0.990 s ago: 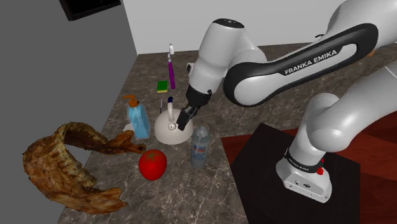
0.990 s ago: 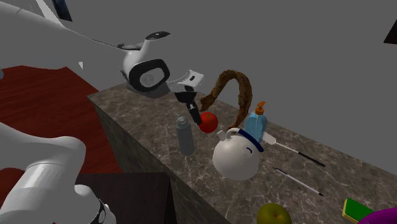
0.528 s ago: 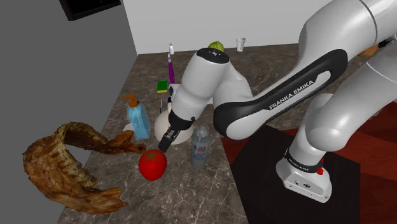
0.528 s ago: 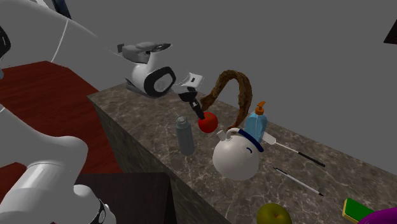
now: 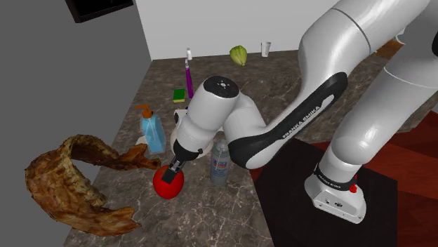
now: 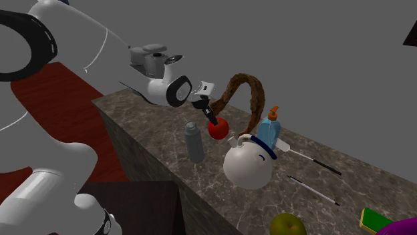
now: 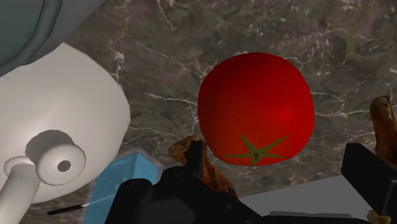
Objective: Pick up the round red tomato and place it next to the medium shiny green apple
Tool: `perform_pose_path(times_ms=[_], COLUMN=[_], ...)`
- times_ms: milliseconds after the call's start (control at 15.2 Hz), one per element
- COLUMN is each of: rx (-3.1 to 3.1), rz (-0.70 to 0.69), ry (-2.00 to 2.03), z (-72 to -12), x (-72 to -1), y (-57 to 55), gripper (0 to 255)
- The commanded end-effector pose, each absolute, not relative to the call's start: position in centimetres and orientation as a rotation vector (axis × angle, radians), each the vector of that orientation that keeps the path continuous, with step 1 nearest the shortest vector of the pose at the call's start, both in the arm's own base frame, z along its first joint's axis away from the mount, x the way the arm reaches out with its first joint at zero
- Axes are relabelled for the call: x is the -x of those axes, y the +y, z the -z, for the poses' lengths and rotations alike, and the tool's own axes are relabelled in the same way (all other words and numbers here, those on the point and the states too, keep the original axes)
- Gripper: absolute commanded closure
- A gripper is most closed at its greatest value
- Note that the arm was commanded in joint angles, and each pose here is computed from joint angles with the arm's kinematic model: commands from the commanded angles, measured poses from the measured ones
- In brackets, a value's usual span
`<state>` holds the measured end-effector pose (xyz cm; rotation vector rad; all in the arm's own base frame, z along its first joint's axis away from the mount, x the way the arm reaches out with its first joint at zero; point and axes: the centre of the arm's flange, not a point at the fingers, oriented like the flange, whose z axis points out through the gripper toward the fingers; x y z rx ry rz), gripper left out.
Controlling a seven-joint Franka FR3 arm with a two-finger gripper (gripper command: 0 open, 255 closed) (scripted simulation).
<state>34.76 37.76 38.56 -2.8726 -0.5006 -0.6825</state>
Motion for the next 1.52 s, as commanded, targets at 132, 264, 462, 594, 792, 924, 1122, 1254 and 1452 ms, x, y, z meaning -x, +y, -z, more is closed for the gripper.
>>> perform_pose_path(times_ms=[132,264,462,594,792,924,1122,1254,1452], rx=[2.872,2.872,2.872,2.872,2.872,2.872,2.872,2.872,2.872], rz=[0.685,0.685,0.685,0.685,0.685,0.685,0.685,0.685,0.685], ry=[-0.503,-0.503,-0.503,-0.503,-0.503,-0.503,-0.503,-0.503,-0.503], z=[-37.0,-37.0,-37.0,-37.0,-37.0,-37.0,-37.0,-37.0,-38.6], x=[-35.5,-35.4,-35.5,-35.5,-35.5,-35.5,-35.5,-35.5,-35.5], y=[38.2,38.2,38.2,38.2,38.2,38.2,38.2,38.2,38.2], gripper=[0,0,0,0,255,255,255,255,255])
